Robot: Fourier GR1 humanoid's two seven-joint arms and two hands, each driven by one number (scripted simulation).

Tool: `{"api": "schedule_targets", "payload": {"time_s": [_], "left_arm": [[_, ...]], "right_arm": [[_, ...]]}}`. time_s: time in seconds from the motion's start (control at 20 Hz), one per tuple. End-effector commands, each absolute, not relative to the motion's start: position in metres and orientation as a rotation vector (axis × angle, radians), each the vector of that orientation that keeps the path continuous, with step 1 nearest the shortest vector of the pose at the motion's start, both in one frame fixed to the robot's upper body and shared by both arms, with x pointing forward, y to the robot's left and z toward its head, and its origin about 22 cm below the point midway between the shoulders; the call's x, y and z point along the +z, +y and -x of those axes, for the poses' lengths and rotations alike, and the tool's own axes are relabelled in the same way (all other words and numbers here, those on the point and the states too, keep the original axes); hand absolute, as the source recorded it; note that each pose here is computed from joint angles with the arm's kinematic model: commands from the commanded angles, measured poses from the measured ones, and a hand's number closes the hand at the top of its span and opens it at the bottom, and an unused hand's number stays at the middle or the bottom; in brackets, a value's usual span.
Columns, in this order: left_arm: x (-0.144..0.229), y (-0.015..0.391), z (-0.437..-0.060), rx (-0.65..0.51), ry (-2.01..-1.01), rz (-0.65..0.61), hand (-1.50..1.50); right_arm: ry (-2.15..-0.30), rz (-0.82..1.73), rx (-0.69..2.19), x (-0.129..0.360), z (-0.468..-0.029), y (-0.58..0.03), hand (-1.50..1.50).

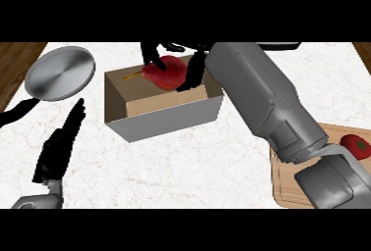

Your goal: Pick the pear from the cutting board and place it in the cardboard box

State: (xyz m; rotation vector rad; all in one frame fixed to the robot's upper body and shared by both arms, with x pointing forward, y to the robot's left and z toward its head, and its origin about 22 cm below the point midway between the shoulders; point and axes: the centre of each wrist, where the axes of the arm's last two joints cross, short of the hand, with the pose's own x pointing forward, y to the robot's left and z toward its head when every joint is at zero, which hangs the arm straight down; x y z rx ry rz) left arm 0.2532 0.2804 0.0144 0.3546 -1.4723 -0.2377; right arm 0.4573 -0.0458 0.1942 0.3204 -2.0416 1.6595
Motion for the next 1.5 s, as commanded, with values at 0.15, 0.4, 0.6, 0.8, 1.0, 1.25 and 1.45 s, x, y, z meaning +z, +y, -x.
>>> {"api": "schedule_targets", "payload": {"time_s": [0.15, 0.4, 0.6, 0.8, 1.0, 1.25, 1.45], "left_arm": [[0.013, 0.273, -0.271, -0.248, -1.468, -0.332, 0.00], [0.007, 0.265, -0.257, -0.269, -1.483, -0.309, 0.00], [0.019, 0.274, -0.262, -0.275, -1.499, -0.306, 0.00], [0.012, 0.262, -0.265, -0.298, -1.492, -0.302, 0.00], [0.013, 0.254, -0.268, -0.279, -1.488, -0.294, 0.00], [0.016, 0.259, -0.269, -0.283, -1.494, -0.310, 0.00], [0.011, 0.266, -0.263, -0.260, -1.505, -0.308, 0.00]], "right_arm": [[-1.920, -0.354, 1.791, 0.181, -0.447, -0.019, 1.50], [-1.785, -0.312, 1.753, 0.136, -0.444, -0.033, -1.50], [-1.790, -0.347, 1.716, 0.123, -0.436, -0.031, -1.50], [-1.796, -0.441, 1.564, 0.132, -0.440, -0.032, -1.50], [-1.846, -0.520, 1.221, 0.122, -0.443, -0.045, -1.50], [-1.806, -0.656, 1.009, 0.144, -0.452, -0.044, -1.50], [-1.770, -0.702, 0.851, 0.163, -0.459, -0.045, -1.50]]}}
